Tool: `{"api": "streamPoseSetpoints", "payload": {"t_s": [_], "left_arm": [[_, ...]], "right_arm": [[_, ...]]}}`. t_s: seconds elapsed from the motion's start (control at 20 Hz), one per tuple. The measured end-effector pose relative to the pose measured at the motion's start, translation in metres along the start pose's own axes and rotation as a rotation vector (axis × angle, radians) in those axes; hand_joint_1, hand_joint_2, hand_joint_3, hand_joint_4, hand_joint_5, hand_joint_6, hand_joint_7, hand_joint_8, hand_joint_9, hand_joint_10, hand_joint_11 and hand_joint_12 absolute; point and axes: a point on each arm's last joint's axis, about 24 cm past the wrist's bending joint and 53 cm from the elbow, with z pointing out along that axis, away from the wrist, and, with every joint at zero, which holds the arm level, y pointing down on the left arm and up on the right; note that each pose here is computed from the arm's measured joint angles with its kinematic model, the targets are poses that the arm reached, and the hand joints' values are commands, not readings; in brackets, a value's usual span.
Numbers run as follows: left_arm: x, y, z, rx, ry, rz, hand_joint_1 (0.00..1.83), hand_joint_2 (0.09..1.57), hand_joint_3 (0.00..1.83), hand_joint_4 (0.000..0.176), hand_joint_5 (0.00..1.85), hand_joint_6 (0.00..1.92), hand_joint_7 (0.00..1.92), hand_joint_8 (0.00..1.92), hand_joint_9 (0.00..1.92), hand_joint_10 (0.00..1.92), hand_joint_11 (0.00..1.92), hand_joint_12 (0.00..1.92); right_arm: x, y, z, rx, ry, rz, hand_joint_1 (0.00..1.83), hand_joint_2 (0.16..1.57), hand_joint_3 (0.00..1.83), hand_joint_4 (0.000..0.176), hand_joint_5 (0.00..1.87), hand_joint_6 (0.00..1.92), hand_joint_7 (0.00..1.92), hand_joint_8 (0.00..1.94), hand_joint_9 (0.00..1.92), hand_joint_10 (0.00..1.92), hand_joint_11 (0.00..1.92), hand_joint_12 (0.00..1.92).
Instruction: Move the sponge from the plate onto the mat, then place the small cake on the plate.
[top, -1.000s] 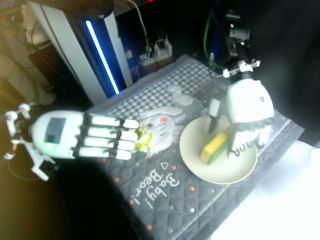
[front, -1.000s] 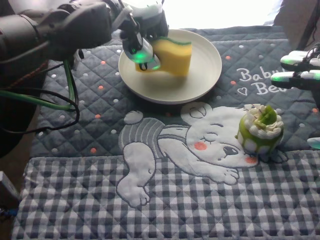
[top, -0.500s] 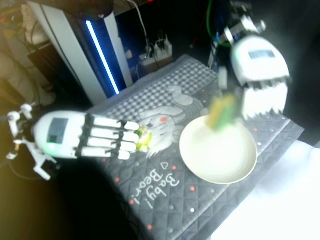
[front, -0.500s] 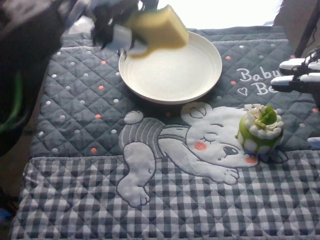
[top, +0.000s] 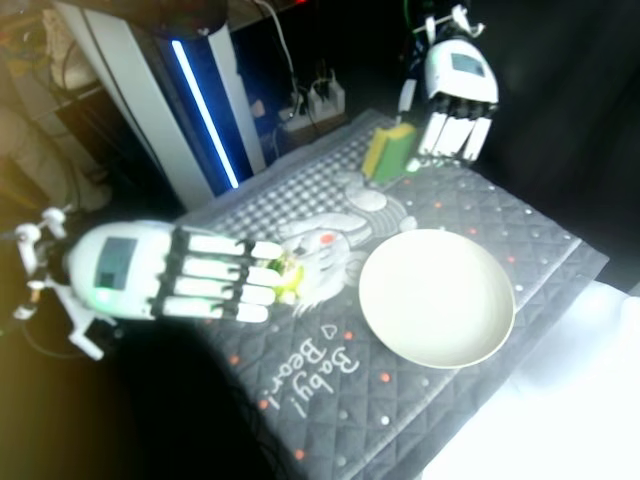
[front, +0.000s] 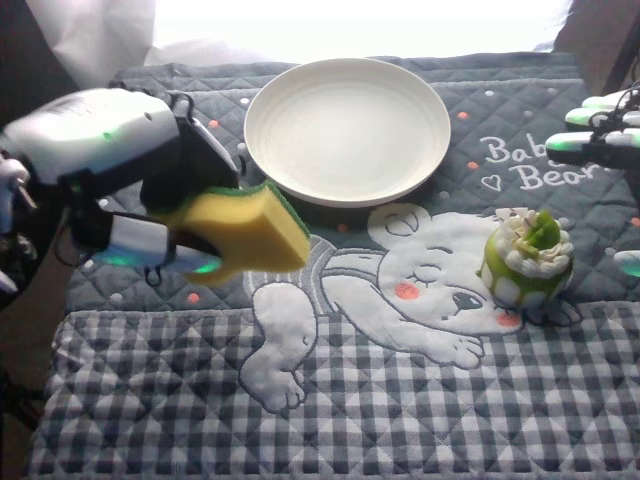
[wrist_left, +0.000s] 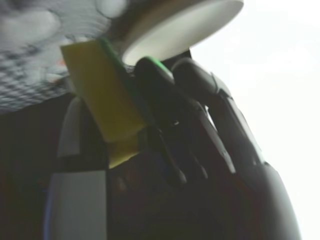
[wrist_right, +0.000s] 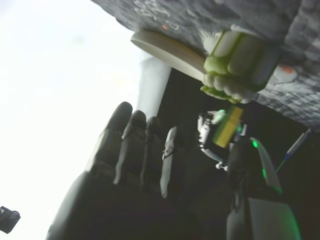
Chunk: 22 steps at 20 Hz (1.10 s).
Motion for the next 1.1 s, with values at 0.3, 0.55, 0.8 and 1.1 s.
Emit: {"api": "streamPoseSetpoints", "payload": {"t_s": [0.3,0.55,0.8,1.1], "left_arm": [[0.031,0.004,0.007,-0.037,0.09,0.094,0.75,0.89,0.0,0.0,0.8,0.0,1.13,0.0,0.78,1.05,0.65,1.55],[0.025,0.011,-0.002,-0.069,0.063,0.072,0.75,0.88,0.0,0.009,0.47,0.0,0.79,0.0,0.62,0.64,0.35,1.31],[-0.003,-0.005,-0.019,-0.036,-0.074,0.057,0.77,0.81,0.0,0.041,0.19,0.01,0.33,0.0,0.34,0.16,0.02,1.18],[-0.055,-0.013,-0.047,-0.012,-0.295,0.024,0.72,0.73,0.0,0.176,0.03,0.01,0.05,0.0,0.09,0.0,0.0,0.64]], "right_arm": [[-0.004,-0.005,0.011,-0.006,-0.034,0.012,0.68,1.16,0.0,0.057,0.43,0.0,0.41,0.01,0.35,0.01,0.03,0.83],[0.001,0.014,0.04,-0.094,-0.041,0.011,0.65,1.14,0.0,0.064,0.5,0.01,0.49,0.01,0.41,0.01,0.05,0.8],[0.028,0.007,0.046,-0.066,0.044,-0.004,0.74,1.06,0.0,0.074,0.48,0.0,0.45,0.0,0.44,0.0,0.11,0.86],[0.047,-0.018,0.052,0.012,0.116,0.013,0.85,0.98,0.0,0.065,0.46,0.0,0.42,0.01,0.45,0.02,0.12,1.08]]}}
